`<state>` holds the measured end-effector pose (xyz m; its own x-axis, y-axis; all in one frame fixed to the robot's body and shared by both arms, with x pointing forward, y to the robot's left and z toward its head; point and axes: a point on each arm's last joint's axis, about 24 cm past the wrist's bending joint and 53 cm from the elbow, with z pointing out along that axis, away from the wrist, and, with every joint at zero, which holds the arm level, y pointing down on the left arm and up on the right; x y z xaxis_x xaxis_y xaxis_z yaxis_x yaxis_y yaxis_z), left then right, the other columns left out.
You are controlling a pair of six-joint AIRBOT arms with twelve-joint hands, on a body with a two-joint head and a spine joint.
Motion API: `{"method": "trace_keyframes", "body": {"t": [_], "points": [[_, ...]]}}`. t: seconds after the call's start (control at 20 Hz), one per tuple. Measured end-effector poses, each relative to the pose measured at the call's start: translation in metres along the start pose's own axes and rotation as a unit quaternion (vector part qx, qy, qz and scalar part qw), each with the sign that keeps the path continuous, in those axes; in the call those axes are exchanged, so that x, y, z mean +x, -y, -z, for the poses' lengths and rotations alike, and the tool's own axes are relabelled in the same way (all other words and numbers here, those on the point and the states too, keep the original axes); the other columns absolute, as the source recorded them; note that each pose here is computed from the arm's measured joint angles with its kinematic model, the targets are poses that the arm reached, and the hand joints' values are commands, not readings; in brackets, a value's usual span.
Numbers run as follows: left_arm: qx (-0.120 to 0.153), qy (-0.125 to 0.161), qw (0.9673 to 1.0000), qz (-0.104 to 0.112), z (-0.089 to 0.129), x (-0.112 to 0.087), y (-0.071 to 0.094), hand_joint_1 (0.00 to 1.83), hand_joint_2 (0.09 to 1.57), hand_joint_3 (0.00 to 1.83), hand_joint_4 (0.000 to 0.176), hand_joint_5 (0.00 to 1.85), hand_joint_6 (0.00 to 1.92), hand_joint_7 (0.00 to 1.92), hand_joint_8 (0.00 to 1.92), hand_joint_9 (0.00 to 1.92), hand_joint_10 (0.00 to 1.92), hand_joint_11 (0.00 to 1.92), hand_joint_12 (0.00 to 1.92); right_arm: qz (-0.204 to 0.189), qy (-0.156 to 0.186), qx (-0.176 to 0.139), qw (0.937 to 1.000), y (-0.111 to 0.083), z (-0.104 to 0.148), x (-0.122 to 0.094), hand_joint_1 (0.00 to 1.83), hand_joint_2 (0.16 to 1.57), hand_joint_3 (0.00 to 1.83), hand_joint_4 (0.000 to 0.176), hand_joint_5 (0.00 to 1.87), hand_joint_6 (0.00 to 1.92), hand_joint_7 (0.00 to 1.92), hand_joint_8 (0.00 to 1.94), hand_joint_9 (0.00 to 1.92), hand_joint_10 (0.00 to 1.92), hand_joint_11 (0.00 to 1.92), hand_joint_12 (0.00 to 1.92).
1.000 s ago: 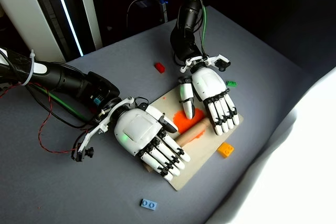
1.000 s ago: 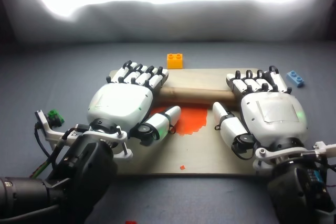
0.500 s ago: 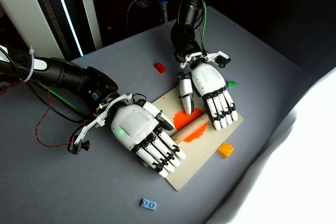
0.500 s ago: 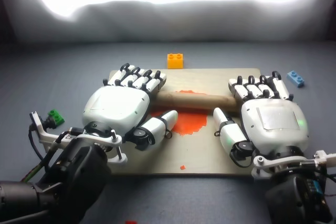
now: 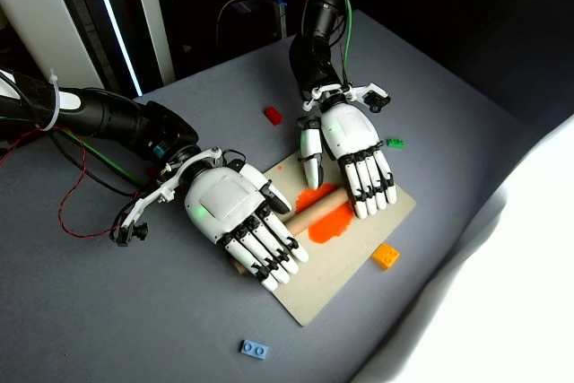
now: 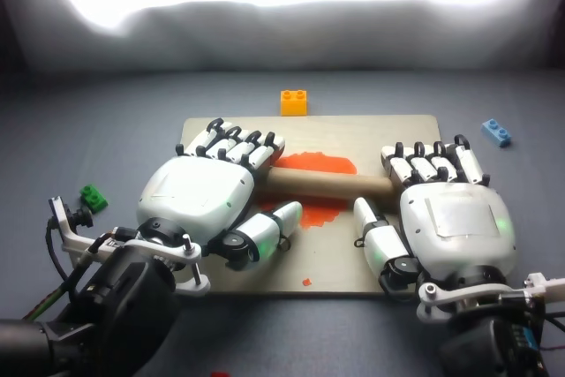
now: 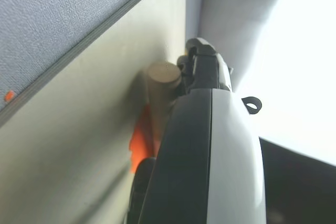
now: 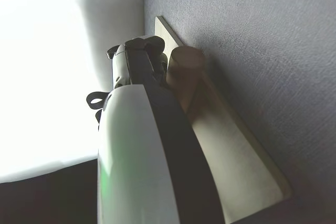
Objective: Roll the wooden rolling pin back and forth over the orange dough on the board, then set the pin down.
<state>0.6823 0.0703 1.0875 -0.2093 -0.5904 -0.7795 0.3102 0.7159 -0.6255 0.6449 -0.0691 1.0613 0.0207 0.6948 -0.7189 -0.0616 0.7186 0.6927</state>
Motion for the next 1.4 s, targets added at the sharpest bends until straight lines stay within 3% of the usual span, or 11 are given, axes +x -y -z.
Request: {"method": "trace_keyframes", "body": {"t": [0.85, 1.4], "points": [[0.0, -0.02, 0.9998, -0.003, 0.018, 0.002, -0.001, 0.0, 1.45, 0.0, 0.0, 0.28, 0.01, 0.29, 0.0, 0.22, 0.0, 0.0, 0.44, 0.018, -0.008, -0.001, 0.9998, -0.005, 0.023, 0.007, 0.0, 1.46, 0.0, 0.0, 0.39, 0.0, 0.44, 0.0, 0.35, 0.0, 0.0, 0.71], [-0.001, -0.023, 0.9997, -0.011, 0.03, -0.002, -0.002, 0.0, 1.46, 0.0, 0.0, 0.26, 0.0, 0.27, 0.0, 0.2, 0.0, 0.0, 0.4, 0.031, -0.012, -0.008, 0.9994, -0.008, 0.033, 0.009, 0.0, 1.45, 0.0, 0.0, 0.41, 0.0, 0.44, 0.0, 0.34, 0.0, 0.0, 0.66]]}}
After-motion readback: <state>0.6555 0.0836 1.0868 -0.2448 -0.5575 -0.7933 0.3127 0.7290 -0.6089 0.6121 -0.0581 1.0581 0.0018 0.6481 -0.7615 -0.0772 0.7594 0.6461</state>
